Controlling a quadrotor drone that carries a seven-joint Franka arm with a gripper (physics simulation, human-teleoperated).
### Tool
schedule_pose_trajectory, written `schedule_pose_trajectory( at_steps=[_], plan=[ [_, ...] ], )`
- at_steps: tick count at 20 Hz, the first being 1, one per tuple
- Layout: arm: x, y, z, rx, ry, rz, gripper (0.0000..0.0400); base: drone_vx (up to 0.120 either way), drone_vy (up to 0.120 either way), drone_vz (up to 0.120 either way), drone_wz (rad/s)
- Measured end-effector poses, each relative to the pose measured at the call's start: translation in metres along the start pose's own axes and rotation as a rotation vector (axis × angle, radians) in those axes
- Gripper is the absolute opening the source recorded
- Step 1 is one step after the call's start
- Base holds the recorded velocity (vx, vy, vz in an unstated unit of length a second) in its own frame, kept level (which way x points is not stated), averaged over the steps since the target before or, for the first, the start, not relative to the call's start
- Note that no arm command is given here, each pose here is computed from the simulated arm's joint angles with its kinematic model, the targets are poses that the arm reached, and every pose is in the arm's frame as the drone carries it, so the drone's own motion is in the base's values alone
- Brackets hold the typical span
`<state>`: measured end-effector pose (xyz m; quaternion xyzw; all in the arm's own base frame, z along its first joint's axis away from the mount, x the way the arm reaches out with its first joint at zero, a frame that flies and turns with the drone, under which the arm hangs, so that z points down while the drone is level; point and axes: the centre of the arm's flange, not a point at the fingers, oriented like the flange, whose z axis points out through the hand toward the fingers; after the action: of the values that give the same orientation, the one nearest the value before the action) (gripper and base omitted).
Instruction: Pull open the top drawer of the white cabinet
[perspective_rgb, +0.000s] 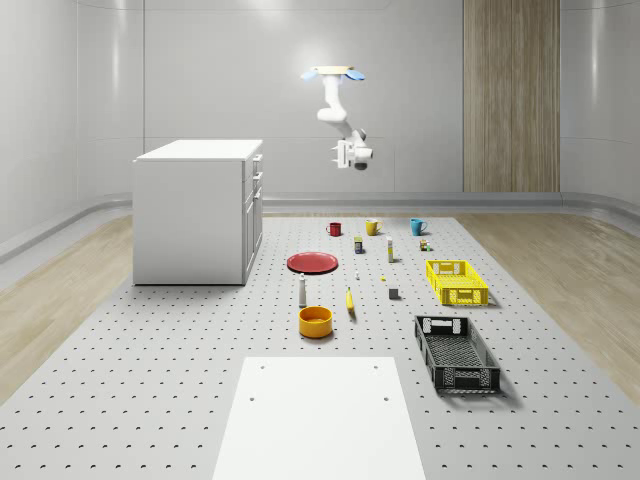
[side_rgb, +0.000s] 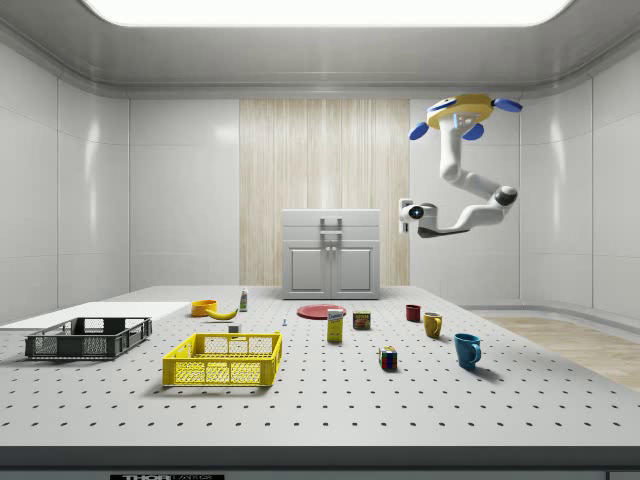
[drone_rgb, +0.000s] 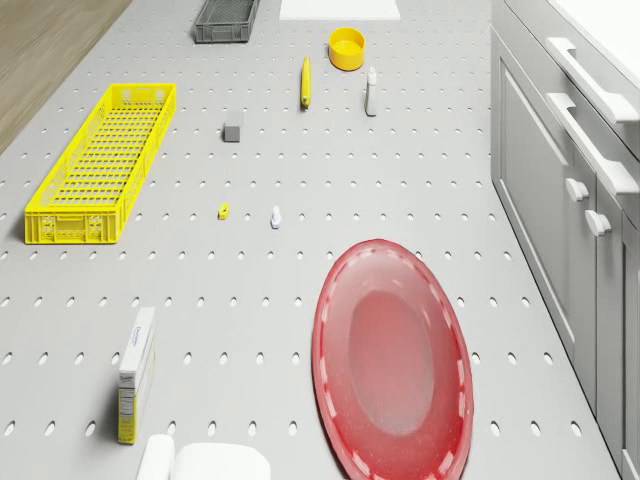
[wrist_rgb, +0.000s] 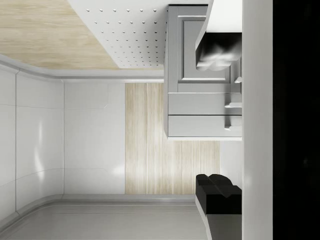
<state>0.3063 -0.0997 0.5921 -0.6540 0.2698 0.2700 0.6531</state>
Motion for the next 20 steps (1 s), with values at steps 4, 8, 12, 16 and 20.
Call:
schedule_pose_trajectory(
  at_steps=[4, 8, 12, 16, 20],
  plan=[
    [0.0000, 0.0000, 0.0000, 0.000, 0.000, 0.000, 0.0305, 0.120, -0.120, 0.050, 0.000],
    [0.0000, 0.0000, 0.0000, 0.000, 0.000, 0.000, 0.0305, 0.120, -0.110, 0.060, 0.000],
    [0.0000, 0.0000, 0.0000, 0.000, 0.000, 0.000, 0.0305, 0.120, 0.000, 0.000, 0.000],
    [0.0000, 0.0000, 0.0000, 0.000, 0.000, 0.000, 0.0305, 0.120, -0.060, 0.000, 0.000],
    [0.0001, 0.0000, 0.0000, 0.000, 0.000, 0.000, 0.0305, 0.120, -0.070, 0.000, 0.000]
  ],
)
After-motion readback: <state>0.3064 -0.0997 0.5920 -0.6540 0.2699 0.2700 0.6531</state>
